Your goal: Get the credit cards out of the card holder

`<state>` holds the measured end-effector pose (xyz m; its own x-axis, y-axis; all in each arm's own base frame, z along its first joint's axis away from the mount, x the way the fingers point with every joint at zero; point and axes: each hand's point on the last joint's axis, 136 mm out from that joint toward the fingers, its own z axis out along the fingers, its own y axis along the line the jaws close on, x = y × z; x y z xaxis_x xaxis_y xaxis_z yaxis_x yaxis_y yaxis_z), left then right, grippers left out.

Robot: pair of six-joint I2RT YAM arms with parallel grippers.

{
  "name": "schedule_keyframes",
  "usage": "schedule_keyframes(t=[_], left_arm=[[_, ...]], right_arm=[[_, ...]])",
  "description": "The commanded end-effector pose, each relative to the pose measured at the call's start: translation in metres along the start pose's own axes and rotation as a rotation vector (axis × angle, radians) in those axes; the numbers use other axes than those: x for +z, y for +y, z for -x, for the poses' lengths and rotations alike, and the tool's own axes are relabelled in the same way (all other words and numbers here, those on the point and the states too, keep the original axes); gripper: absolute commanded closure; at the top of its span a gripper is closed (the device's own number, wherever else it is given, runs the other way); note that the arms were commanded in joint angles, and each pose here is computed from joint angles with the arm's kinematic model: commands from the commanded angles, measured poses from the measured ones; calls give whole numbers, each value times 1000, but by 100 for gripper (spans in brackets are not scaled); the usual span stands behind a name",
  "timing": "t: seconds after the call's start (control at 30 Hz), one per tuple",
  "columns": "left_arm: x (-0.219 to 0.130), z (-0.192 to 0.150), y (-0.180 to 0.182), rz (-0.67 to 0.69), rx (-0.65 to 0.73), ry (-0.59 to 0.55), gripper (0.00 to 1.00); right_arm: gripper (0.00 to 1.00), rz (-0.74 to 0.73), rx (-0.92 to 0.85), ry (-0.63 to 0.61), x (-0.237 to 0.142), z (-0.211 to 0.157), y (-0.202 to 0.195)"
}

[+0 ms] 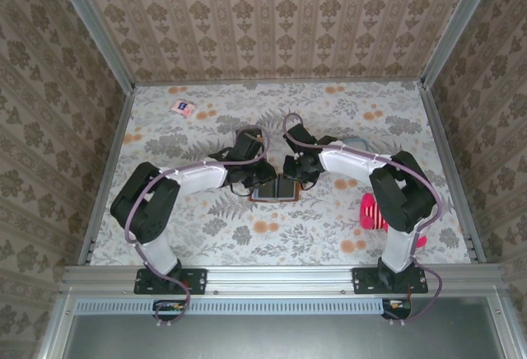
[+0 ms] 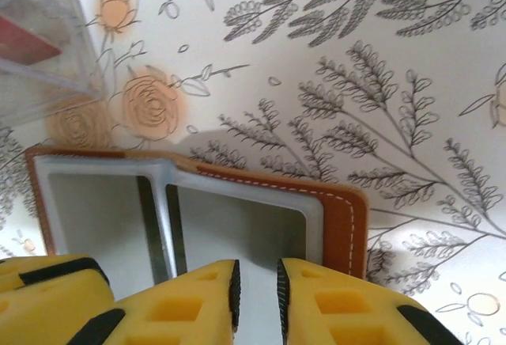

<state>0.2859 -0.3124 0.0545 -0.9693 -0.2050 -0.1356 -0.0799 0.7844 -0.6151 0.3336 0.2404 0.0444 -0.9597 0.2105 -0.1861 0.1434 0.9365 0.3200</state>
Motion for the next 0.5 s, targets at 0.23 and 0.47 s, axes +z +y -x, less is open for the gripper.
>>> schedule_keyframes(t=[0.23, 0.47], left_arm=[[10, -1, -19, -83, 101, 98, 75], [12, -6, -1, -12, 91, 125, 78]], right_arm=[[69, -25, -38, -22, -1, 15, -10], [72, -2, -23, 43, -9, 0, -7]])
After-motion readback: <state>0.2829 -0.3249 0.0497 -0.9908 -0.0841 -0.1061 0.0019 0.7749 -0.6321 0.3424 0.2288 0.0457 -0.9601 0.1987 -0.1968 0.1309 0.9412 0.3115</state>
